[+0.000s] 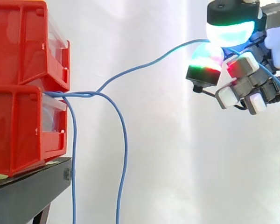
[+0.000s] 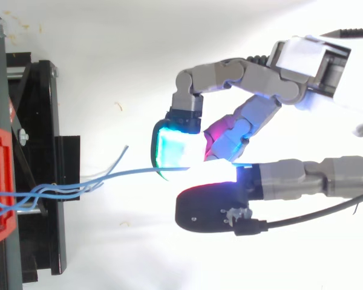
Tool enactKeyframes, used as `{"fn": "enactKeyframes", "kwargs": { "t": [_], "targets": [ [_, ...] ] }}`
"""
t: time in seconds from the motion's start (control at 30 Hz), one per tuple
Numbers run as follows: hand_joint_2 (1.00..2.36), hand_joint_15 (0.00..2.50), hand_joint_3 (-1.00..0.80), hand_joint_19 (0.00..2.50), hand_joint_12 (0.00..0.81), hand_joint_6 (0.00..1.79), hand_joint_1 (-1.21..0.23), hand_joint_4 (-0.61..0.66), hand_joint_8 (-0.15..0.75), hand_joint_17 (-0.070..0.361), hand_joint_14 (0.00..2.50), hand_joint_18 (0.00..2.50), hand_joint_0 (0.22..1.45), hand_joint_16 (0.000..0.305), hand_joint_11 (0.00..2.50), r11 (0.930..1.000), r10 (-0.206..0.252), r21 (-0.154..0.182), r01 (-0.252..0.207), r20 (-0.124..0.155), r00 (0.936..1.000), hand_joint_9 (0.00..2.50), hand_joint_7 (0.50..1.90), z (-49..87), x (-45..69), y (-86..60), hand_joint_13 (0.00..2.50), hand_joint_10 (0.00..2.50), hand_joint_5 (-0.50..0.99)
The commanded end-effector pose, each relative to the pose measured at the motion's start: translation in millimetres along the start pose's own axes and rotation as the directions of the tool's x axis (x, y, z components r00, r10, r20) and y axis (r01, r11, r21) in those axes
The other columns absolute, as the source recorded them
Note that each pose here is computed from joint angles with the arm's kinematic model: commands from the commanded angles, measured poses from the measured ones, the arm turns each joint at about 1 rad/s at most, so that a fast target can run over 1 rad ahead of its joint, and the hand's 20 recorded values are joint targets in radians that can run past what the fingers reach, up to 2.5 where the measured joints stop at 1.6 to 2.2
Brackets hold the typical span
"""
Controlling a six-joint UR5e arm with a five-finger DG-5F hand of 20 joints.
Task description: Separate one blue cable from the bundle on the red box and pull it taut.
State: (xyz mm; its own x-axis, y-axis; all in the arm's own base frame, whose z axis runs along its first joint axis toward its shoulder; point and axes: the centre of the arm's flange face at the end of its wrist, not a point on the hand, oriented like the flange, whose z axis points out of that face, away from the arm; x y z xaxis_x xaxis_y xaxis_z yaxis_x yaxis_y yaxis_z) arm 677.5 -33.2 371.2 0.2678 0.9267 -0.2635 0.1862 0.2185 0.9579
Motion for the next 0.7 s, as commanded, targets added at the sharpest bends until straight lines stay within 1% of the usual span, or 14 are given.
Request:
{"fn": "enactKeyframes", "kwargs": {
  "t": [0.0,0.1,0.2,0.23,0.33,0.37,0.4,0.43,0.47,0.5,0.53,0.57,0.6,0.67],
  "targets": [
    [1.0,0.39,-0.04,0.45,0.411,0.56,-0.7,0.24,0.375,0.118,0.01,1.04,0.6,0.052,0.71,0.9999,-0.006,0.009,0.006,-0.004,1.0,1.11,1.36,-1.2,0.4,-0.7,0.85,0.01,-0.02],
    [1.01,0.37,-0.04,0.44,0.406,0.56,-0.69,0.23,0.381,0.119,0.01,1.0,0.59,0.053,0.67,0.9998,-0.019,0.009,0.019,-0.005,0.9998,1.08,1.37,-1.5,1.4,-0.4,0.8,0.01,-0.01],
    [1.08,0.34,-0.06,0.42,0.41,0.56,-0.68,0.22,0.374,0.12,0.01,0.95,0.58,0.053,0.62,0.999,-0.041,0.014,0.042,-0.01,0.9991,1.01,1.38,-1.2,4.6,-3.5,0.73,0.01,-0.01],
    [1.09,0.33,-0.06,0.42,0.409,0.56,-0.68,0.22,0.377,0.12,0.01,0.94,0.58,0.053,0.62,0.9981,-0.059,0.016,0.059,-0.012,0.9982,1.01,1.38,-1.2,5.9,-4.3,0.71,0.01,-0.01],
    [1.15,0.3,-0.08,0.41,0.394,0.55,-0.68,0.21,0.362,0.12,0.01,0.83,0.56,0.053,0.54,0.9979,-0.063,0.014,0.063,-0.015,0.9979,0.92,1.39,-1.4,7.1,-3.9,0.6,0.01,-0.01],
    [1.17,0.27,-0.08,0.38,0.397,0.55,-0.67,0.21,0.358,0.12,0.0,0.75,0.55,0.053,0.49,0.998,-0.062,0.014,0.062,-0.02,0.9979,0.86,1.39,-1.8,8.8,-6.1,0.54,0.01,-0.01],
    [1.19,0.25,-0.1,0.35,0.391,0.55,-0.67,0.21,0.355,0.12,0.0,0.7,0.55,0.053,0.45,0.998,-0.06,0.021,0.06,-0.029,0.9978,0.82,1.38,-3.4,11.6,-16.2,0.5,0.0,-0.01],
    [1.2,0.22,-0.1,0.34,0.387,0.55,-0.67,0.21,0.346,0.12,0.01,0.66,0.55,0.053,0.42,0.998,-0.06,0.021,0.06,-0.029,0.9978,0.8,1.38,-3.4,11.6,-16.2,0.47,0.0,-0.01],
    [1.21,0.21,-0.1,0.3,0.384,0.55,-0.67,0.21,0.336,0.121,0.0,0.6,0.54,0.054,0.38,0.9985,-0.05,0.022,0.051,-0.042,0.9979,0.75,1.38,-4.3,15.8,-28.2,0.43,0.0,-0.01],
    [1.22,0.17,-0.11,0.23,0.388,0.55,-0.67,0.2,0.336,0.128,0.0,0.51,0.54,0.057,0.31,0.9985,-0.05,0.022,0.051,-0.042,0.9979,0.71,1.39,-4.3,15.8,-28.2,0.38,0.0,-0.01],
    [1.22,0.15,-0.1,0.2,0.388,0.55,-0.67,0.19,0.335,0.13,0.0,0.5,0.54,0.058,0.28,0.9993,-0.033,0.017,0.034,-0.05,0.9982,0.69,1.39,-5.1,17.5,-34.6,0.35,0.0,-0.01],
    [1.23,0.13,-0.11,0.16,0.388,0.55,-0.67,0.19,0.328,0.134,0.0,0.47,0.54,0.06,0.24,0.9998,0.017,-0.012,-0.018,-0.065,0.9977,0.65,1.39,-3.8,23.0,-41.6,0.33,0.0,-0.01],
    [1.24,0.11,-0.11,0.13,0.384,0.55,-0.67,0.2,0.318,0.138,0.0,0.43,0.54,0.061,0.19,0.9961,0.069,-0.05,-0.072,-0.066,0.9955,0.61,1.39,0.0,26.5,-38.7,0.3,0.0,-0.01],
    [1.25,0.08,-0.12,0.07,0.379,0.55,-0.67,0.19,0.31,0.143,0.0,0.37,0.53,0.063,0.15,0.9932,0.093,-0.064,-0.097,-0.067,0.9934,0.58,1.39,1.5,28.5,-38.1,0.25,0.0,-0.01]
  ]
}}
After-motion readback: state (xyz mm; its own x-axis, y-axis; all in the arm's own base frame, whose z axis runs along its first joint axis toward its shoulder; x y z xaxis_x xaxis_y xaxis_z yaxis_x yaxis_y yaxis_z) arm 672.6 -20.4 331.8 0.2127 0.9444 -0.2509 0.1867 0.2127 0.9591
